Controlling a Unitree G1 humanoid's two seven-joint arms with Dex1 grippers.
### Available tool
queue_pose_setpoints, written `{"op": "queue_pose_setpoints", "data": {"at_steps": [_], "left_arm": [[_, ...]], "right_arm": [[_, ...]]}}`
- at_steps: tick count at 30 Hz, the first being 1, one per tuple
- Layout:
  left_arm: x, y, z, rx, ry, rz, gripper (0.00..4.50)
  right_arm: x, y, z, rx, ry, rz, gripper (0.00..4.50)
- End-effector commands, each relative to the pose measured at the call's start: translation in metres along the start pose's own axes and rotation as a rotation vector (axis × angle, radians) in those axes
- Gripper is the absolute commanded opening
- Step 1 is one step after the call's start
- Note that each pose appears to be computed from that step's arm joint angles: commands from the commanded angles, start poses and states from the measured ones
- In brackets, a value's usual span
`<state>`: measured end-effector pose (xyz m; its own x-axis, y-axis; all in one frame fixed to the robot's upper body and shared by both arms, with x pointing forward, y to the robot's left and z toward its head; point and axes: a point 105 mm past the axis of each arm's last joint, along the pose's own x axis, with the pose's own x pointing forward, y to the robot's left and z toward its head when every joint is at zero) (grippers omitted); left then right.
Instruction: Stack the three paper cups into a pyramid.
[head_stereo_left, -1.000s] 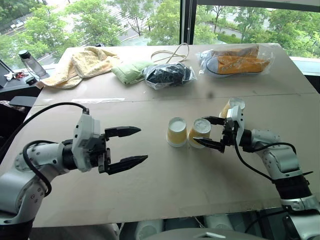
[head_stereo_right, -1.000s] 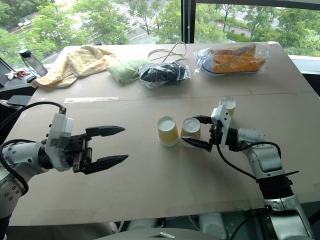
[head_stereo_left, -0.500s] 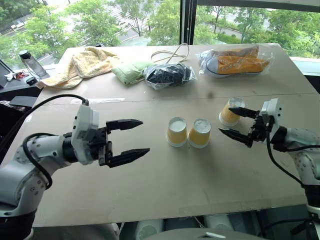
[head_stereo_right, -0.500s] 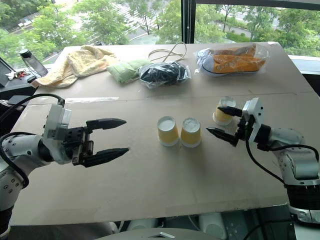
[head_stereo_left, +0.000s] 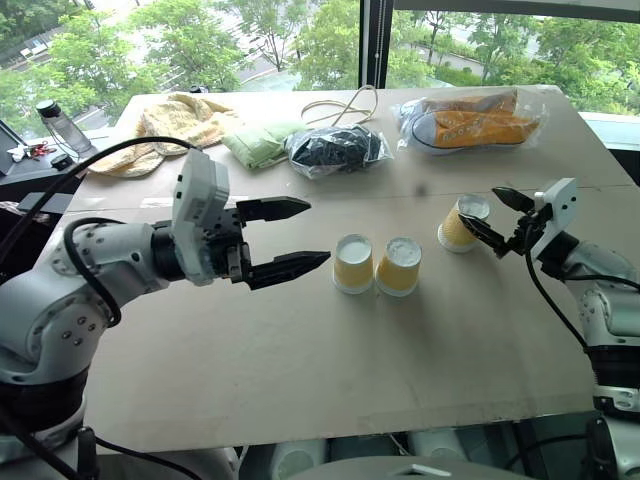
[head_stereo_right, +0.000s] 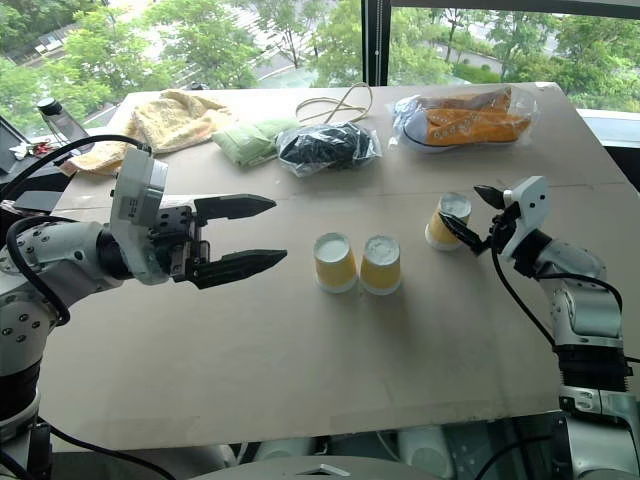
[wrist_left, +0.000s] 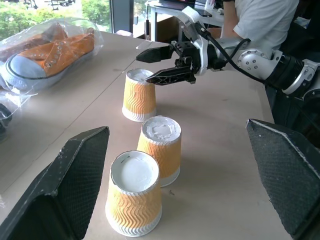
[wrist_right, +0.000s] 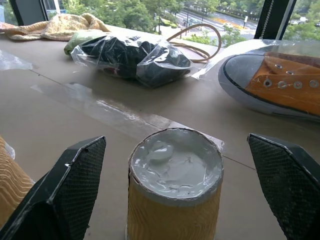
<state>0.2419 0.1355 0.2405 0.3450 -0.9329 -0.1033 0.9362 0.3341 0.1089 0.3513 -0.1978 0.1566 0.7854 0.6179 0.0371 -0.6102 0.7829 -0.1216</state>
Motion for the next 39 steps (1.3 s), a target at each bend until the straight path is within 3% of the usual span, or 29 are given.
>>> {"op": "queue_pose_setpoints", "data": {"at_steps": [1, 6, 9, 12, 13, 21, 24, 29, 33, 39], "left_arm": [[0.001, -0.007, 0.009, 0.044, -0.003, -0.035, 4.5], [0.002, -0.008, 0.008, 0.048, 0.003, -0.04, 4.5], [0.001, -0.008, 0.009, 0.05, 0.003, -0.04, 4.5], [0.001, -0.007, 0.008, 0.05, 0.003, -0.037, 4.5], [0.0, -0.007, 0.008, 0.049, 0.004, -0.036, 4.5], [-0.002, -0.008, 0.0, 0.046, 0.028, -0.037, 4.5], [-0.009, -0.012, -0.018, 0.019, 0.037, -0.04, 4.5], [-0.015, -0.016, -0.046, -0.001, 0.07, -0.041, 4.5], [-0.015, -0.014, -0.045, 0.005, 0.039, -0.026, 4.5], [-0.011, -0.019, -0.042, 0.013, 0.024, -0.046, 4.5]], "right_arm": [[0.005, -0.002, 0.006, -0.009, -0.021, -0.002, 4.47], [0.009, -0.001, -0.002, 0.021, -0.004, 0.012, 4.47], [0.01, -0.001, -0.003, 0.021, -0.007, 0.013, 3.69], [0.01, -0.001, -0.001, 0.018, -0.018, 0.015, 2.27], [0.01, 0.0, -0.001, 0.017, -0.016, 0.02, 2.17], [0.017, 0.011, 0.023, -0.038, -0.059, 0.083, 2.17], [0.036, 0.042, 0.069, -0.052, -0.129, 0.204, 2.17], [0.043, 0.091, 0.1, -0.013, -0.14, 0.424, 2.17], [0.037, 0.121, 0.106, 0.008, -0.081, 0.588, 2.17], [0.033, 0.135, 0.095, -0.009, 0.0, 0.648, 2.17]]}}
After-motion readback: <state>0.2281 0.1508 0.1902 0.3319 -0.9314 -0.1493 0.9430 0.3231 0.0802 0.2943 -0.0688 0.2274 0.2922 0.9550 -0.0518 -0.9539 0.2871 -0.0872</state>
